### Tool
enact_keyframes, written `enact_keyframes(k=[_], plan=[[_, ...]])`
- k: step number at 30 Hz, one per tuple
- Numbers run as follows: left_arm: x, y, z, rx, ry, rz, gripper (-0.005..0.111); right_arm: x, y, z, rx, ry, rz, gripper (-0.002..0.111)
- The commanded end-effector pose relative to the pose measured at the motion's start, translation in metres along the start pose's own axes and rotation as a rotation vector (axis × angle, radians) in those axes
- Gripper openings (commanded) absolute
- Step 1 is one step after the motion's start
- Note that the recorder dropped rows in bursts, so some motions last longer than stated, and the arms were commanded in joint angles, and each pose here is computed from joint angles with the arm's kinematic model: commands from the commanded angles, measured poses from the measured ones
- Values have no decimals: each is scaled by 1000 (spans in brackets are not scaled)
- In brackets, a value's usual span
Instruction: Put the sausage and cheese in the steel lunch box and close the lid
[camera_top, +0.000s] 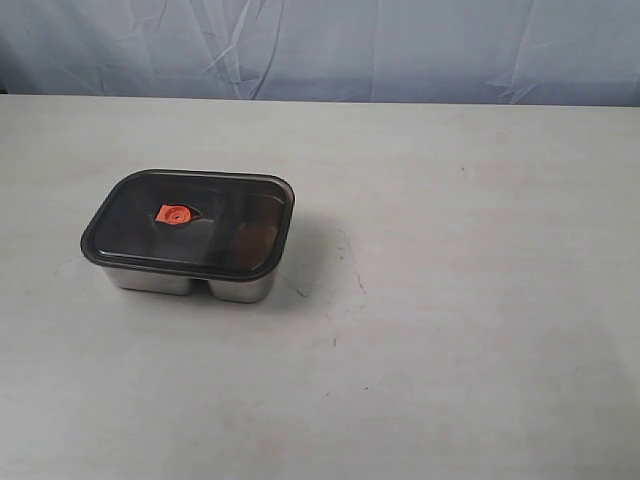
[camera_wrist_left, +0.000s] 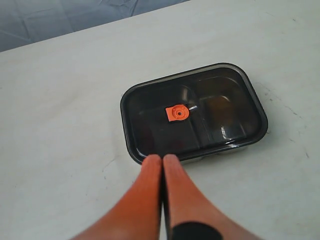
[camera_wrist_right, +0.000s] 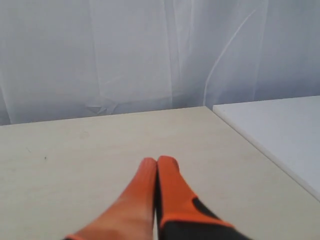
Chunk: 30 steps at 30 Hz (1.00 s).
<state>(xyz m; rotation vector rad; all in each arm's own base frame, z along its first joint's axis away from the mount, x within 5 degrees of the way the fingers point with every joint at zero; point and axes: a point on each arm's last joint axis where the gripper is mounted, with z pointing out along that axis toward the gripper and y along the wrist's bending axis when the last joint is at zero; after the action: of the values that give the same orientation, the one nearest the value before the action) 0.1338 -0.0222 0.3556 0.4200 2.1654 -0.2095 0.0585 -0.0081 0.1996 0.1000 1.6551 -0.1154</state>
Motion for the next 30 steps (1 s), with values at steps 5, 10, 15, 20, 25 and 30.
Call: enact_keyframes(k=[5,10,15,20,25,30], plan=[[0,-1,-1,-2,-13,-8,0,13,0,-3,-2,117,-5,-1],[0,-1,-1,-2,-13,-8,0,14,1,-4,-6,133,14,-1],[0,-1,-1,-2,-13,-8,0,14,1,-4,-6,133,17,-1],[0,-1,-1,-2,-13,-8,0,14,1,-4,-6,133,17,-1],[0,-1,-1,-2,-13,-8,0,14,1,-4,-6,133,17,-1],[0,-1,-1,-2,-13,-8,0,14,1,-4,-6,133,17,-1]])
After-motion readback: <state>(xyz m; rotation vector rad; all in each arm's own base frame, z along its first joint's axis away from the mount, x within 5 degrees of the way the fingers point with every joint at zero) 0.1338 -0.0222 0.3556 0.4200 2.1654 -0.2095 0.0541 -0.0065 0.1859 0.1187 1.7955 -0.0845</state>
